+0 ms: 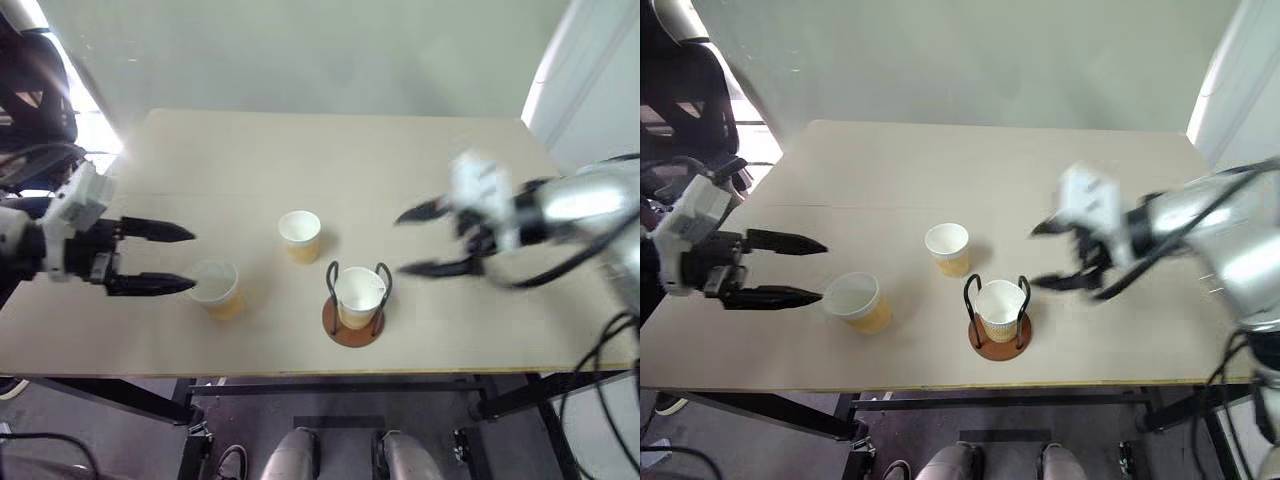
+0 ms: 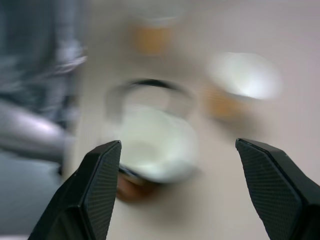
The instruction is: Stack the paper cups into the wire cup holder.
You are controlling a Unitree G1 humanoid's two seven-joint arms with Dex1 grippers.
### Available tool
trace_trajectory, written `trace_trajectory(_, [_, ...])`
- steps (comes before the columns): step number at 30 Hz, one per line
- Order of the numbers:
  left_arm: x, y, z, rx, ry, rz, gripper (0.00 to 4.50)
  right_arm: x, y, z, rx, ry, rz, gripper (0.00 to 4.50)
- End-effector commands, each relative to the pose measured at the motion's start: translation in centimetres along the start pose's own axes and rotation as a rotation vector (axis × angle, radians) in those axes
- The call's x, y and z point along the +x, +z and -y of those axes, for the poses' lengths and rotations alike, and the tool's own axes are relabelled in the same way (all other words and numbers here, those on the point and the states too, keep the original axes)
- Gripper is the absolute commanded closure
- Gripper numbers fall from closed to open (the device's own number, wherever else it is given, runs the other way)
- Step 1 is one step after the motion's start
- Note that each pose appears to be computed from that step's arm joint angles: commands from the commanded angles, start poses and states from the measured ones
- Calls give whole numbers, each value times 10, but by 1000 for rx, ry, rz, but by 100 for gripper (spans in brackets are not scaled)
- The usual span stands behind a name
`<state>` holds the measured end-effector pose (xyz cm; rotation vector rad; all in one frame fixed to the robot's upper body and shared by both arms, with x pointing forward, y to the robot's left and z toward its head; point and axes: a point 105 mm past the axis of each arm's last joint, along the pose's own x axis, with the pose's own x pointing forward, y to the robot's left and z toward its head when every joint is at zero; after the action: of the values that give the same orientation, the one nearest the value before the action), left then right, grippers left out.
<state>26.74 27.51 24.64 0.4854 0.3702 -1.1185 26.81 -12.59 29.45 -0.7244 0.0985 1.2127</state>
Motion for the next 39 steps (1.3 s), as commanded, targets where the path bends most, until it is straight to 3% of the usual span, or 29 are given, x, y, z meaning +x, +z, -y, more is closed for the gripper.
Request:
trace_trajectory(1, [-5,-8,5,56,-49,-103,0,-35,24,-13,3,37,117,67])
trace_trajectory(7, [2,-1,0,99,-93,-115,0,-68,46,-24,50,39,257,67])
trace_trajectory(16, [15,-9,-10,164,-149,-227,0,-72,53,-50,105,72,320,67])
trace_trajectory(29, [34,-20,-8,196,-259,-295,0,-69,56,-62,128,49,336,67])
trace_trajectory(39, [46,-50,-12,234,-287,-413,0,-65,52,-62,128,15,308,67])
